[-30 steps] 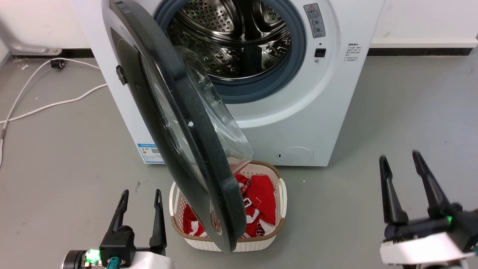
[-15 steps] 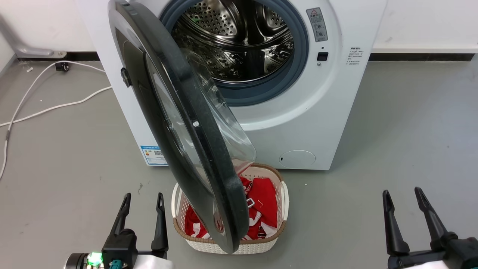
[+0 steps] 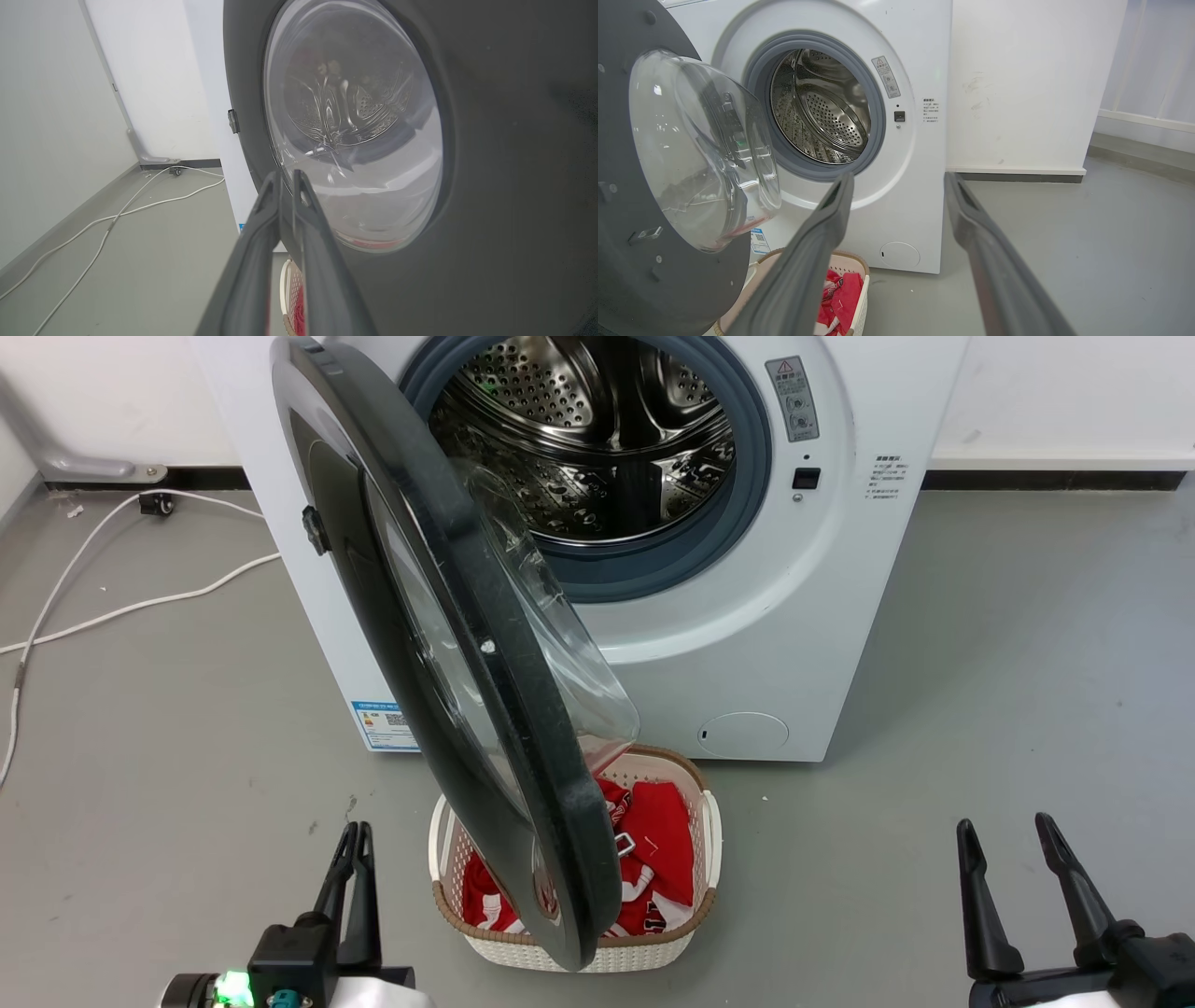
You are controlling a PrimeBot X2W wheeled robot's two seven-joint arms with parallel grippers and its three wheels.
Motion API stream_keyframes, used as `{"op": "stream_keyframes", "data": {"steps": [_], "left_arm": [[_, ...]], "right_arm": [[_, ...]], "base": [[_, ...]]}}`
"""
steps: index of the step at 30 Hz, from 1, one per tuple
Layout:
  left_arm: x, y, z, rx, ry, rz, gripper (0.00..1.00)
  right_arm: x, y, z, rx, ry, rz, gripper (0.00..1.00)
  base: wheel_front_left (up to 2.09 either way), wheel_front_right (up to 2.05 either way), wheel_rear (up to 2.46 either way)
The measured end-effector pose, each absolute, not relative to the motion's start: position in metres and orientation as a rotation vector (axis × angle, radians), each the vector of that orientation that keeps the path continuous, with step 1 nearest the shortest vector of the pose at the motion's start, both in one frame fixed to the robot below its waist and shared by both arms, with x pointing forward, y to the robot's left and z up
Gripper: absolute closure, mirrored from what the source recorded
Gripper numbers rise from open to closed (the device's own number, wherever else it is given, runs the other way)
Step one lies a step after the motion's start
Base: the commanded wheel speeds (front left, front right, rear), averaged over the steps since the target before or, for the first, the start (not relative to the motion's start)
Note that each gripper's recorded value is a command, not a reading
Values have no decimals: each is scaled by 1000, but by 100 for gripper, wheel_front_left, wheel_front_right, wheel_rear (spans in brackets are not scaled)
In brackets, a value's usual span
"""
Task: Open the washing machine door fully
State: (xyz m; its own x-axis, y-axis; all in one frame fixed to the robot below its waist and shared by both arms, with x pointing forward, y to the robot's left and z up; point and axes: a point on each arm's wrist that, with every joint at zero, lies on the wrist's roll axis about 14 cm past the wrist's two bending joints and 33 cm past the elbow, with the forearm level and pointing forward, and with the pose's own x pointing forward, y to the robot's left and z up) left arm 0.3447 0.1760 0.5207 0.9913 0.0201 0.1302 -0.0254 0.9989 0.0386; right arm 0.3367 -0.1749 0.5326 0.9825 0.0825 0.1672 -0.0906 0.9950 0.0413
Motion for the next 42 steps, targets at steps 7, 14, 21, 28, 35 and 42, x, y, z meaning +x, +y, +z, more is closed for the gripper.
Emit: {"op": "stream_keyframes", "data": {"steps": [7,14,21,28,35,42], "left_arm": [[348,188,545,50,-206,60,100],[352,191,616,91,-425,64,100],[341,153,694,105,-684,-39,100],[325,94,724,83,-800,-240,100],[306,30,724,38,-812,-481,100],[292,-9,708,-5,-763,-635,100]], "right_arm": [[336,-174,532,55,-165,90,0],[335,-173,534,65,-171,91,0],[334,-172,534,69,-172,92,0],[334,-169,535,77,-174,101,0],[334,-166,534,81,-173,111,0],[334,-164,532,83,-166,114,0]], "base": [[0,0,0],[0,0,0],[0,0,0],[0,0,0],[0,0,0],[0,0,0]]}}
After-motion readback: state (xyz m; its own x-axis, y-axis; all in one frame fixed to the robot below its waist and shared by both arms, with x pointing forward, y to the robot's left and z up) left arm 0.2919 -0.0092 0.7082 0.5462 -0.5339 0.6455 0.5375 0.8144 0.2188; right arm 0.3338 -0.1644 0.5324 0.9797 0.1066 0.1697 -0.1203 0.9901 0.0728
